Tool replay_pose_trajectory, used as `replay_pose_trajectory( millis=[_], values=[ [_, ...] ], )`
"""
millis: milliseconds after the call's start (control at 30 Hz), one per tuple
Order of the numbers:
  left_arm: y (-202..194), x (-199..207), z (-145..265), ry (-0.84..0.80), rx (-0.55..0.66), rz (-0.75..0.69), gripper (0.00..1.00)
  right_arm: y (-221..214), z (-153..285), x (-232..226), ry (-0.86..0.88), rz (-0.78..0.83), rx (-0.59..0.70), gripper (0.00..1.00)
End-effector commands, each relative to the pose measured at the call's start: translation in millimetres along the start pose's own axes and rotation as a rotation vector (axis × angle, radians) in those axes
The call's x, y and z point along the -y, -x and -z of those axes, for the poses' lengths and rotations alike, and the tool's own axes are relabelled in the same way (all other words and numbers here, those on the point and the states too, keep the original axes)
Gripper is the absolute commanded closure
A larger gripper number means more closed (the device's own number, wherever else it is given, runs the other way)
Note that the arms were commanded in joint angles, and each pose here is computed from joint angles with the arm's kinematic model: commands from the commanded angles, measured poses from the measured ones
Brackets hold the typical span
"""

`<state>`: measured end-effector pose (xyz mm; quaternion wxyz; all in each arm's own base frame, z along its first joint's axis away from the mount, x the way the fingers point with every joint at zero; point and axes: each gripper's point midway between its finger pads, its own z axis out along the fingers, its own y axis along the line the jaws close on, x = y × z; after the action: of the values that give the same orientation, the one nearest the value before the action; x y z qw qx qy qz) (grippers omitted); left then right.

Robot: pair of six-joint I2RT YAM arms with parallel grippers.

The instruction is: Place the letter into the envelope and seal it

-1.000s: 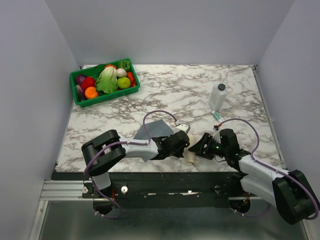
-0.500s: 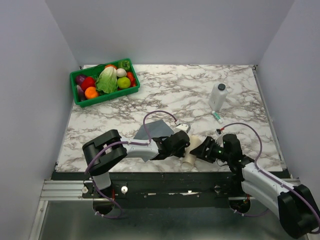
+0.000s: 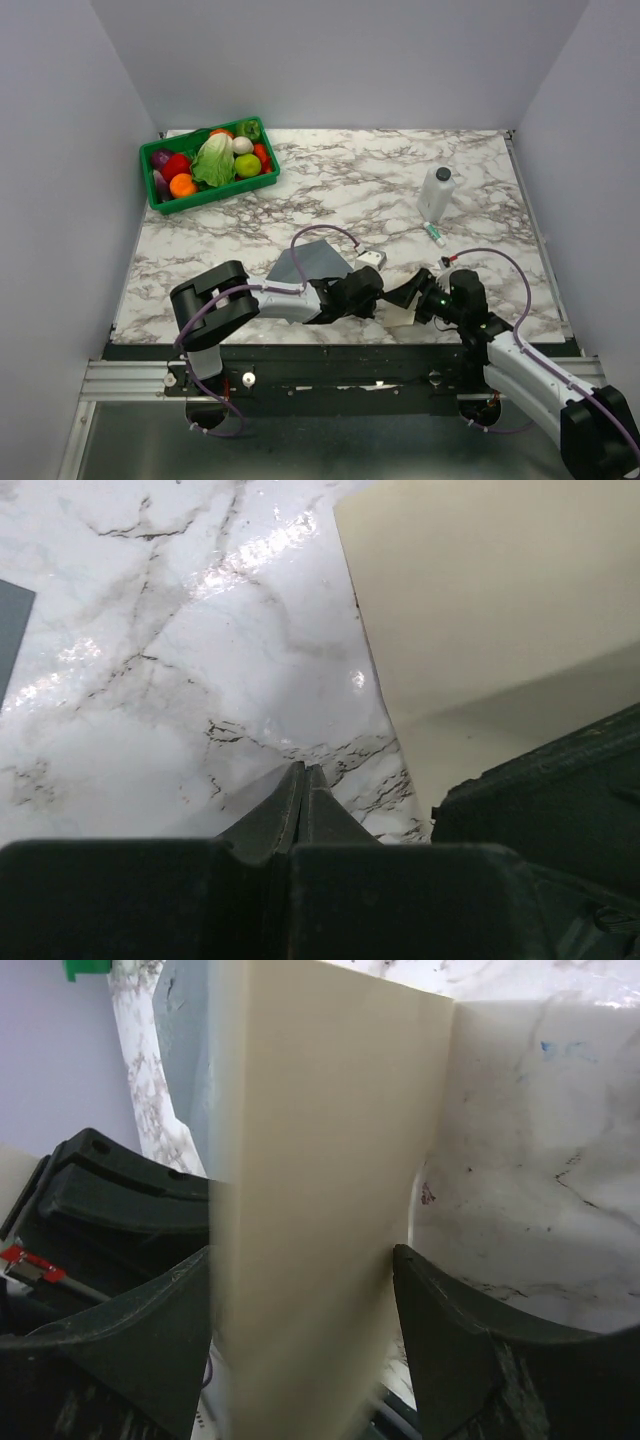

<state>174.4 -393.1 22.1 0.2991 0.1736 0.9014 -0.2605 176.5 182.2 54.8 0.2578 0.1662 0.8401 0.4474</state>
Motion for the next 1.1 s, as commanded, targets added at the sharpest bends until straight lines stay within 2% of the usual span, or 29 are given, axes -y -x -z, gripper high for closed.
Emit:
replay_pose_trajectory(
  millis=[0,367,733,967,1067],
  values=[
    [-59.0,-30.2,-2.4,0.098,-0.183,-0.048,1.00,-3.5,-1.7,11.4,-0.031,-0.051,0.010,0.24],
    [-60.7,-31.7,-1.6,0.108,-0.182,-0.046,1.00,-1.3,-1.4,15.9,-0.054,-0.085,0.031,0.25],
    [-53.6,-34.1,1.4,0.137,-0.161,-0.042,1.00,11.5,20.0,39.3,-0.302,-0.043,0.078,0.33],
    [-53.2,-31.6,-1.3,0.131,-0.165,-0.044,1.00,12.1,26.7,41.6,-0.337,-0.047,0.084,0.34],
    [-53.2,-31.7,-1.2,0.131,-0.165,-0.045,1.00,11.6,26.6,43.0,-0.339,-0.053,0.088,0.39]
  ],
)
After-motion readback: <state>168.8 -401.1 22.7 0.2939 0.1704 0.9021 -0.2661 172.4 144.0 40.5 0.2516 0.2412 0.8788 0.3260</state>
